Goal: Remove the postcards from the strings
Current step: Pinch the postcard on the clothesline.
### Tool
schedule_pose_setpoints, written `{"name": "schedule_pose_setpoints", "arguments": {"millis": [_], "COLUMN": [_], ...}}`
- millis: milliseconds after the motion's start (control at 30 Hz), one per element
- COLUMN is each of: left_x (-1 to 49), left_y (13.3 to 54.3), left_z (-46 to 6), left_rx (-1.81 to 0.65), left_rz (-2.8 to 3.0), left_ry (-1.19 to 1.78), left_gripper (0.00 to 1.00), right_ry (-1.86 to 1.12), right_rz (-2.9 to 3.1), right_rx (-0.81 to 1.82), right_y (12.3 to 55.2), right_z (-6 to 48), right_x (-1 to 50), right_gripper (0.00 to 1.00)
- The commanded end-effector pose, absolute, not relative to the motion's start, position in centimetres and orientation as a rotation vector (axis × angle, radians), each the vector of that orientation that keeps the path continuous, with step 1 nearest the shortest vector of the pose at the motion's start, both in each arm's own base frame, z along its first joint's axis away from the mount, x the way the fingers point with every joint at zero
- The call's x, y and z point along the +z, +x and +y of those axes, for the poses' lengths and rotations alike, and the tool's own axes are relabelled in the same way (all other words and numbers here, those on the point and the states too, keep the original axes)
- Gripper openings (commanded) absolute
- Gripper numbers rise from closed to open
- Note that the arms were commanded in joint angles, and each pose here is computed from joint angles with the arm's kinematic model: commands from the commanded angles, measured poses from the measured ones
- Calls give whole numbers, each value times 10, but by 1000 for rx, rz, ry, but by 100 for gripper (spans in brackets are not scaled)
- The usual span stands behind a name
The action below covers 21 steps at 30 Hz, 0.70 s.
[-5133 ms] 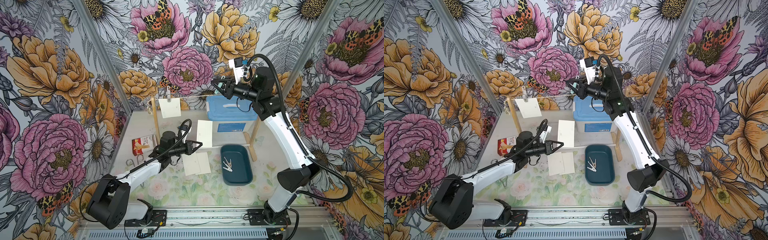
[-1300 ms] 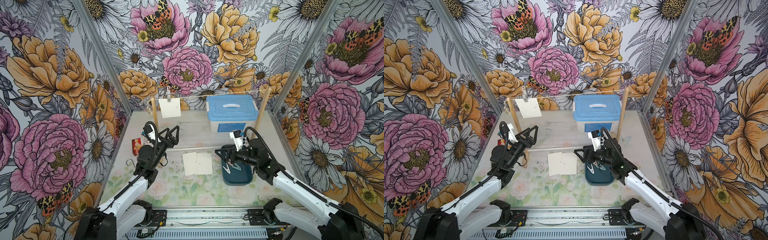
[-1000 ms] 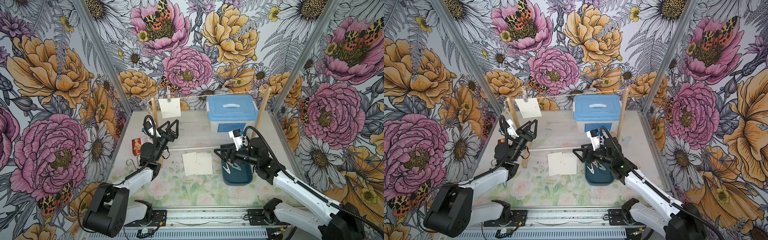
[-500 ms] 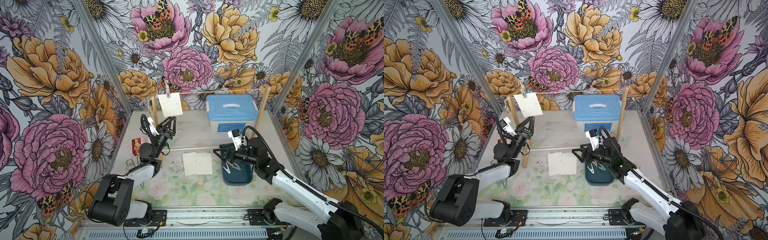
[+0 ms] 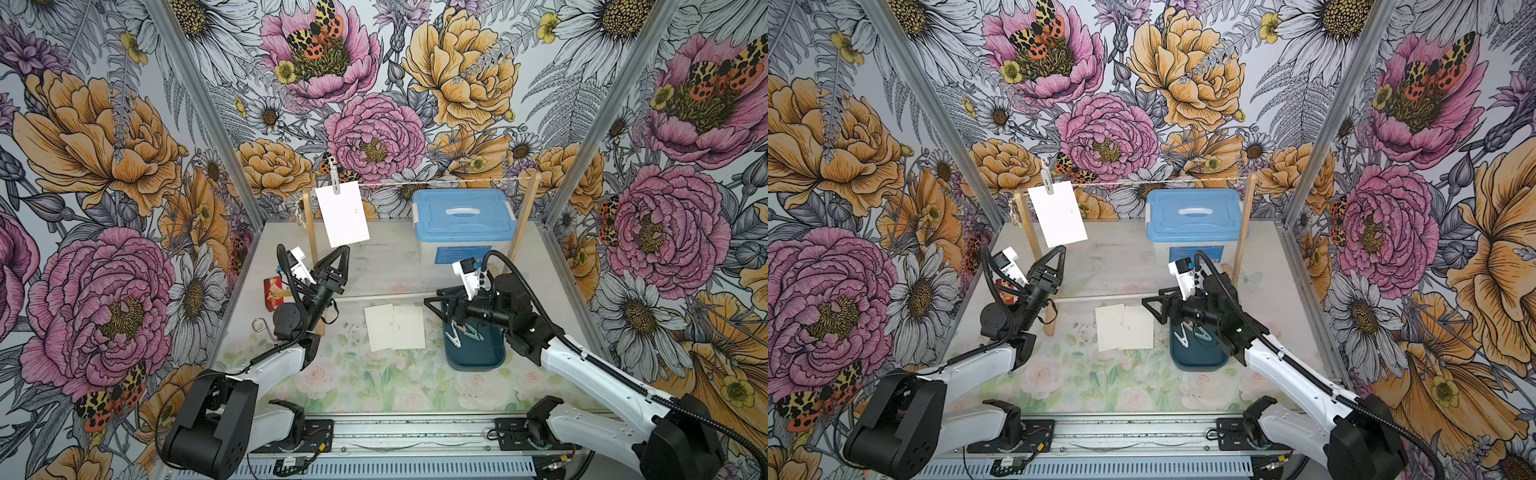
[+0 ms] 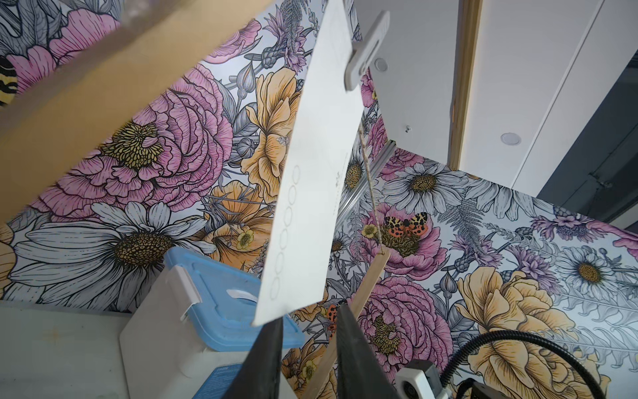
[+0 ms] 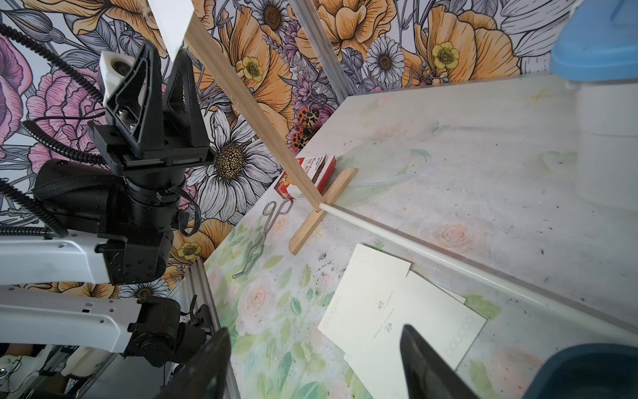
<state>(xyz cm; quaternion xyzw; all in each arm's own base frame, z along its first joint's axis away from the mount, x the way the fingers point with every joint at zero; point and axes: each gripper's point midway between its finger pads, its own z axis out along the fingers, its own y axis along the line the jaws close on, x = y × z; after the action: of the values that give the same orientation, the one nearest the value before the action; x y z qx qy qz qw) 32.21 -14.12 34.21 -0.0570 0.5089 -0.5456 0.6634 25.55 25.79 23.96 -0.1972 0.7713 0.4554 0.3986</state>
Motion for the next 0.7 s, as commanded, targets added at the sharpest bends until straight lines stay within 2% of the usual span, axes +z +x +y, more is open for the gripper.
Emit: {"name": "schedule_pose_setpoints", "arguments": {"millis": [0, 167, 233, 367, 567, 667], "left_x": [358, 369, 373, 373, 365, 366], "left_y": [306, 301, 299, 302, 310, 316], "left_z": [-140, -138, -138, -139, -143, -144], "left_rx": [-1238, -1237, -1240, -1246, -1253, -1258], "left_rz": [1081, 1045, 1034, 1050, 1103, 1135], "left_ry": [-83, -67, -60, -62, -68, -73], "left_gripper": [27, 27, 34, 27, 8, 2], "right_ry": [-545, -553, -556, -564, -601, -642], "right_rz": [1861, 1870, 1872, 1866, 1840, 1810], "right_rx": [1163, 1164, 1160, 1156, 1144, 1141], "right_y": [258, 258, 258, 258, 257, 256], "right_z": [266, 270, 271, 273, 275, 279], "right_x": [267, 265, 264, 269, 289, 308], "right_gripper": [76, 76, 76, 76, 76, 75]}}
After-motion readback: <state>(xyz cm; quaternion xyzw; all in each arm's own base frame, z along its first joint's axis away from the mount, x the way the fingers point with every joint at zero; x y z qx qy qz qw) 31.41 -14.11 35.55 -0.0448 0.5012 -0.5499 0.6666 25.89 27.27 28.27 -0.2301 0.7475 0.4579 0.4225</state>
